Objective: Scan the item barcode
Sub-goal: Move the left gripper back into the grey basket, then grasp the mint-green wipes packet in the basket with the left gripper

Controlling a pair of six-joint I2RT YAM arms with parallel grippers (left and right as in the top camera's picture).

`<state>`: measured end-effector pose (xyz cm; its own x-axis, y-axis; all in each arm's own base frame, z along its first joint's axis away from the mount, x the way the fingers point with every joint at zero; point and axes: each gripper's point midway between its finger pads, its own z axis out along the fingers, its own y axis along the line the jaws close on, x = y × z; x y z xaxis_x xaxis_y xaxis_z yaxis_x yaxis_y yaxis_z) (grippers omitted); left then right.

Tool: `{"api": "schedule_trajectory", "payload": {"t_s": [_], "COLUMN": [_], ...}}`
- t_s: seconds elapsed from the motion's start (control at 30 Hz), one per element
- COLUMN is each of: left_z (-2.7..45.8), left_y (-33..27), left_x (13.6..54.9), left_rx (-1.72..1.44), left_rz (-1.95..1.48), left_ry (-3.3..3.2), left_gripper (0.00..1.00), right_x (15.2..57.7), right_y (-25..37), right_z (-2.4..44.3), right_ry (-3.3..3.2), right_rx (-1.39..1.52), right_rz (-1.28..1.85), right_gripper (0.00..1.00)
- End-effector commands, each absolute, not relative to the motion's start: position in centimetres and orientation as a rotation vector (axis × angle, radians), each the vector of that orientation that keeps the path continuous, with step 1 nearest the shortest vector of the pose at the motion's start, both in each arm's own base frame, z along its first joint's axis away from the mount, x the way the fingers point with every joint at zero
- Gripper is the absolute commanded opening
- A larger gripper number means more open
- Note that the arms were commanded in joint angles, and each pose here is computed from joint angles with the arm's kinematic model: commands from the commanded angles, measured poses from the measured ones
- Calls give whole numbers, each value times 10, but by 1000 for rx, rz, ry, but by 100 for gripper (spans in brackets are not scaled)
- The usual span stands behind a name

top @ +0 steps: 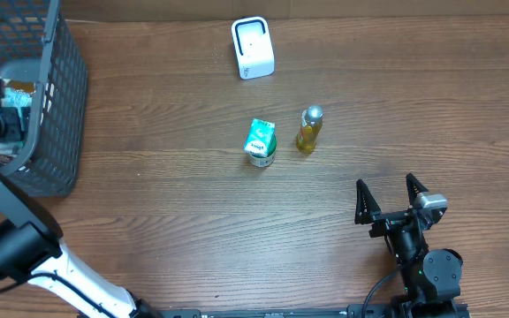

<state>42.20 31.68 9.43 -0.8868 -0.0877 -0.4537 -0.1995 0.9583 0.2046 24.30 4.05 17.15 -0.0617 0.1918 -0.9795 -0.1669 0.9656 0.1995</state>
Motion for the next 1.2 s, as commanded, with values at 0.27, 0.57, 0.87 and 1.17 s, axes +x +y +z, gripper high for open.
{"api": "schedule_trajectory", "payload": {"t_s": [0.27, 0.57, 0.87, 1.17], "left_z": [98, 54, 25, -5], "left_y": [316, 330, 330, 328], "left_x": [447, 442, 443, 426], "left_rx": [-12, -45, -55, -74], "left_rz": [476, 536, 499, 438], "left_ry": [2619, 2700, 2728, 2817], "left_gripper": [100, 100, 100, 31], "right_x": [243, 243, 243, 243], "right_y": [39, 39, 39, 39], "right_z": [170, 170, 170, 170], "right_ry": [1602, 1602, 1602, 1602], "right_rx": [21, 21, 21, 21], "right_rz": [280, 280, 280, 280], "right_gripper": [100, 100, 100, 100]}}
